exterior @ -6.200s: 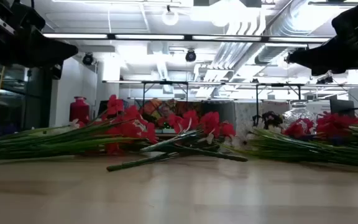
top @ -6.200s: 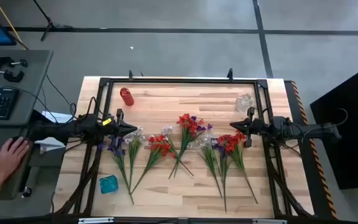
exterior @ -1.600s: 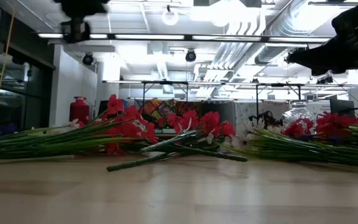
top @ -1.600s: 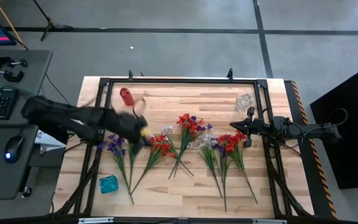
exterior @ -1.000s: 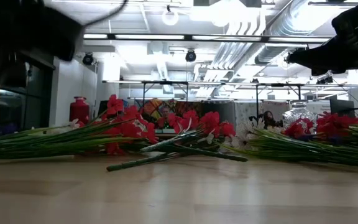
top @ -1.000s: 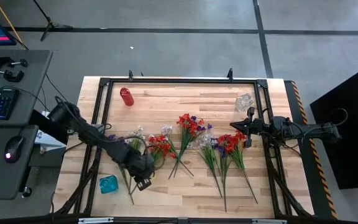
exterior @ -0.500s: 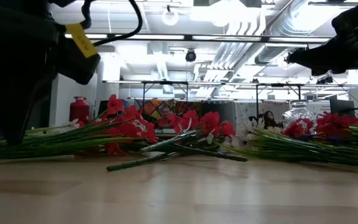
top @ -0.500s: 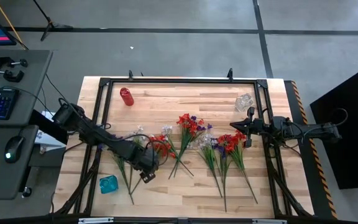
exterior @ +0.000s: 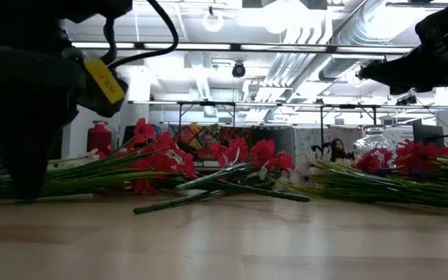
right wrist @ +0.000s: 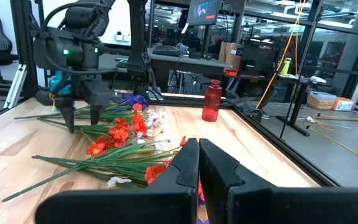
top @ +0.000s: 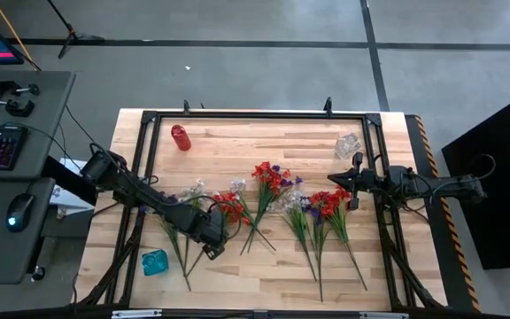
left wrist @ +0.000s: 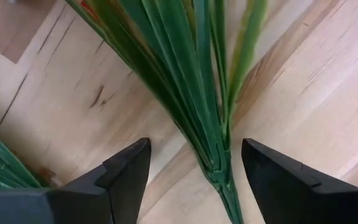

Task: Sort flowers into vase by color
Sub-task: Put the left red flowers into the red vase

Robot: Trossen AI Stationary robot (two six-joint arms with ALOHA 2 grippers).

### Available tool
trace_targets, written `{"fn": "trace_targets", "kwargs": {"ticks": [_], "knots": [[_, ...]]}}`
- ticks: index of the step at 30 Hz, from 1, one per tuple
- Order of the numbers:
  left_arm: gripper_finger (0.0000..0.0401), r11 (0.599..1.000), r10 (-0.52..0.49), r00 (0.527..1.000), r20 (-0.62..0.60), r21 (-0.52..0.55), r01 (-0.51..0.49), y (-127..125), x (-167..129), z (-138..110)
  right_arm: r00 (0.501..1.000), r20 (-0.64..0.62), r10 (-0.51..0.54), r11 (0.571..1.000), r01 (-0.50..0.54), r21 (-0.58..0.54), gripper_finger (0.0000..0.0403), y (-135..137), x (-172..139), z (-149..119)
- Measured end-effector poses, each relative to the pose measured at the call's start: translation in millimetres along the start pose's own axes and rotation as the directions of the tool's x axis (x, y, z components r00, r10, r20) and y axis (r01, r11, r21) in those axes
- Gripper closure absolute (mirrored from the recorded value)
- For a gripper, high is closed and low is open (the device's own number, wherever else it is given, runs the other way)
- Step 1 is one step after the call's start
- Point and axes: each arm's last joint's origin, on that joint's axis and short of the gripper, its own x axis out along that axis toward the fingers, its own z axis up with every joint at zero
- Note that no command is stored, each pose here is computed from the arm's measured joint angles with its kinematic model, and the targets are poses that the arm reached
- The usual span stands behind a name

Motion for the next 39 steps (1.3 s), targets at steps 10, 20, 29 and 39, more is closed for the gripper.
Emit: {"fn": "trace_targets", "kwargs": {"ticks": [10, 20, 29, 39], "knots": [[0.0365, 0.998, 0.056, 0.998, -0.002, 0.03, -0.056, 11, -9, 1, 1.0, 0.0, 0.001, 1.0, -0.001, 0.0, 0.0402, 0, 0, 0], [0.0396, 0.962, -0.274, 0.958, 0.081, 0.046, 0.271, 34, -104, 16, 1.0, 0.0, 0.0, 1.0, 0.0, 0.0, 0.0402, 0, 0, 0], [0.0396, 0.925, -0.371, 0.711, 0.597, 0.174, 0.337, 74, -190, 33, 1.0, 0.0, 0.0, 1.0, 0.0, 0.0, 0.0402, 0, 0, 0], [0.0397, 0.939, 0.293, 0.291, 0.911, -0.218, -0.264, 129, -221, 47, 1.0, 0.0, 0.001, 1.0, -0.001, 0.0, 0.0402, 0, 0, 0]]}}
